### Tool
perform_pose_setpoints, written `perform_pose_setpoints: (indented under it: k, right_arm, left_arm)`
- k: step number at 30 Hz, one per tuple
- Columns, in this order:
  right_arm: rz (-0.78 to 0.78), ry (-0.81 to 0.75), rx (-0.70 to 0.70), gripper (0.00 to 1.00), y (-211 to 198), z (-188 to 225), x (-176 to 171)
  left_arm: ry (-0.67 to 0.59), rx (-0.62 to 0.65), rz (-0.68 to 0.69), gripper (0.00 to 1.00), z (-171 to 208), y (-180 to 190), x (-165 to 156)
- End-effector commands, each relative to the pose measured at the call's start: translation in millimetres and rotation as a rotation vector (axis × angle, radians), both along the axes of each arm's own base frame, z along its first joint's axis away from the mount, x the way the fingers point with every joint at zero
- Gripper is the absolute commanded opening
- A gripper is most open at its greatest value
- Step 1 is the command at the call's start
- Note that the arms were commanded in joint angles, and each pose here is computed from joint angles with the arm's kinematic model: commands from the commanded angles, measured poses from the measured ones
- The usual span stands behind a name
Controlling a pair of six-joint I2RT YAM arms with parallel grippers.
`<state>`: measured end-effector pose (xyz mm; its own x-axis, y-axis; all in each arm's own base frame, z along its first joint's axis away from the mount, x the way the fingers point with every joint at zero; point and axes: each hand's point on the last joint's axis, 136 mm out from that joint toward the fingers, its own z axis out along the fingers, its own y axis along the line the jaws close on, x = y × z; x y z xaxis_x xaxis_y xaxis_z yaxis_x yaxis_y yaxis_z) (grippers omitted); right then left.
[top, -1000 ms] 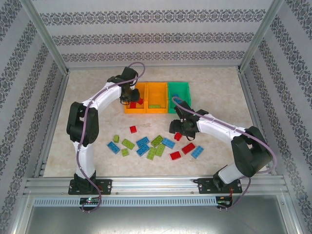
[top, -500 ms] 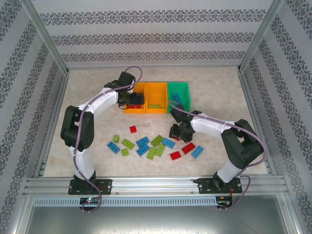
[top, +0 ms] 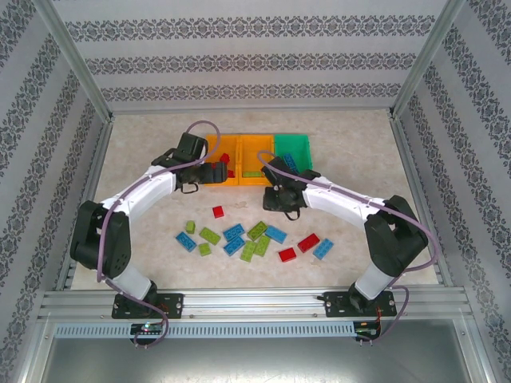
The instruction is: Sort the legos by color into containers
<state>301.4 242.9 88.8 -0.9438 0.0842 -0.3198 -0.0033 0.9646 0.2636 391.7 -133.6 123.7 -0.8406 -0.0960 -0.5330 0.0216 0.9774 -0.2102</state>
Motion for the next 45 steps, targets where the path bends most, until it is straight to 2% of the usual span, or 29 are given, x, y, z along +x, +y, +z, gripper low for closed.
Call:
perform_pose_setpoints:
  k: [1, 6, 10, 20, 25, 31, 33, 37, 42, 45]
  right_arm:
    - [0.043, -0.161, 0.068, 0.3, 23, 38, 35]
    - [0.123, -0.224, 0.265, 0.31, 69, 73, 75]
    - [0.147, -0.219, 0.348, 0.31, 95, 81, 104]
    - [0.122, -0.15, 0.405, 0.33, 125, 51, 157]
    - [0.105, -0.127, 0.419, 0.4, 133, 43, 169]
    - [0.082, -0.091, 0.419, 0.63, 133, 30, 175]
    - [0.085, -0.092, 0.425, 0.67, 134, 32, 174]
    - [0.098, -0.115, 0.44, 0.69, 136, 47, 171]
    - [0.088, -0.168, 0.445, 0.71, 128, 70, 167]
    - [0.082, -0.197, 0.431, 0.75, 117, 77, 162]
  left_arm:
    - [-0.066, 0.022, 0.007, 1.0, 9, 10, -3]
    - [-0.051, 0.039, -0.038, 1.0, 0, 14, -24]
    - [-0.01, 0.078, -0.024, 1.0, -11, 24, -39]
    - [0.098, 0.123, 0.017, 1.0, -37, 41, -72]
    - [0.138, 0.113, 0.027, 1.0, -44, 42, -81]
    - [0.21, 0.082, 0.017, 0.99, -56, 36, -91]
    - [0.224, 0.05, 0.008, 0.98, -59, 30, -93]
    - [0.272, -0.064, 0.012, 0.92, -64, 10, -96]
    - [0.335, -0.074, 0.035, 0.89, -72, -7, -99]
    - [0.36, -0.067, 0.042, 0.89, -74, -15, -99]
